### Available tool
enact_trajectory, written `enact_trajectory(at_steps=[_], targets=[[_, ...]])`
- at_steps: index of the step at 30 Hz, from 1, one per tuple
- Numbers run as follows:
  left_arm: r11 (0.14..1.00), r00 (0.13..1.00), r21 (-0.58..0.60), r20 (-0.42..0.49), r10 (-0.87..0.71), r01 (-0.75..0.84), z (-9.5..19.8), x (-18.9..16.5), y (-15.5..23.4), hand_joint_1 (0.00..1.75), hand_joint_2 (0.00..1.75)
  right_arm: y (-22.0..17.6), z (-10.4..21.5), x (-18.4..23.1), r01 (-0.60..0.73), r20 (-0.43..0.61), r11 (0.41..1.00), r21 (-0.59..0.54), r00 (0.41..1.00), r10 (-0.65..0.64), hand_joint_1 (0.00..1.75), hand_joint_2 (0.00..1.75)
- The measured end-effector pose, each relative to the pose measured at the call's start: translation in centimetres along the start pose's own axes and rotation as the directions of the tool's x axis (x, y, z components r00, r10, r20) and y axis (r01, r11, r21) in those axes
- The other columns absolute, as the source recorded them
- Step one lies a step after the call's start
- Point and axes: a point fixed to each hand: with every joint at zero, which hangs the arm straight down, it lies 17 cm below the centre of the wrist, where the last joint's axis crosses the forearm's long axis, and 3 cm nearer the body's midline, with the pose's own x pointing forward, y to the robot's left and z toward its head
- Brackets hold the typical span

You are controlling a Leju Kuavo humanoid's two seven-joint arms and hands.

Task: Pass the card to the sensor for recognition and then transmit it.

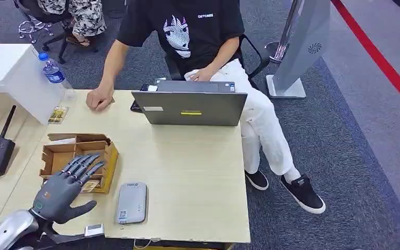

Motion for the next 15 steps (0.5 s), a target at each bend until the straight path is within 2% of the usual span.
enact_trajectory(at_steps=[5, 15], targets=[[1.000, 1.000, -0.021, -0.008, 0.008, -0.008, 1.5, 0.2, -0.7, 0.00, 1.75, -0.2, 0.1, 0.1, 0.006, 0.004, 1.000, -0.004, 1.000, -0.006, 0.00, 1.75], [0.999, 1.000, -0.034, -0.019, -0.023, 0.022, 2.1, 0.1, -1.1, 0.00, 1.75, -0.4, 0.3, 0.1, 0.007, 0.001, 1.000, -0.008, 1.000, -0.007, 0.00, 1.75]])
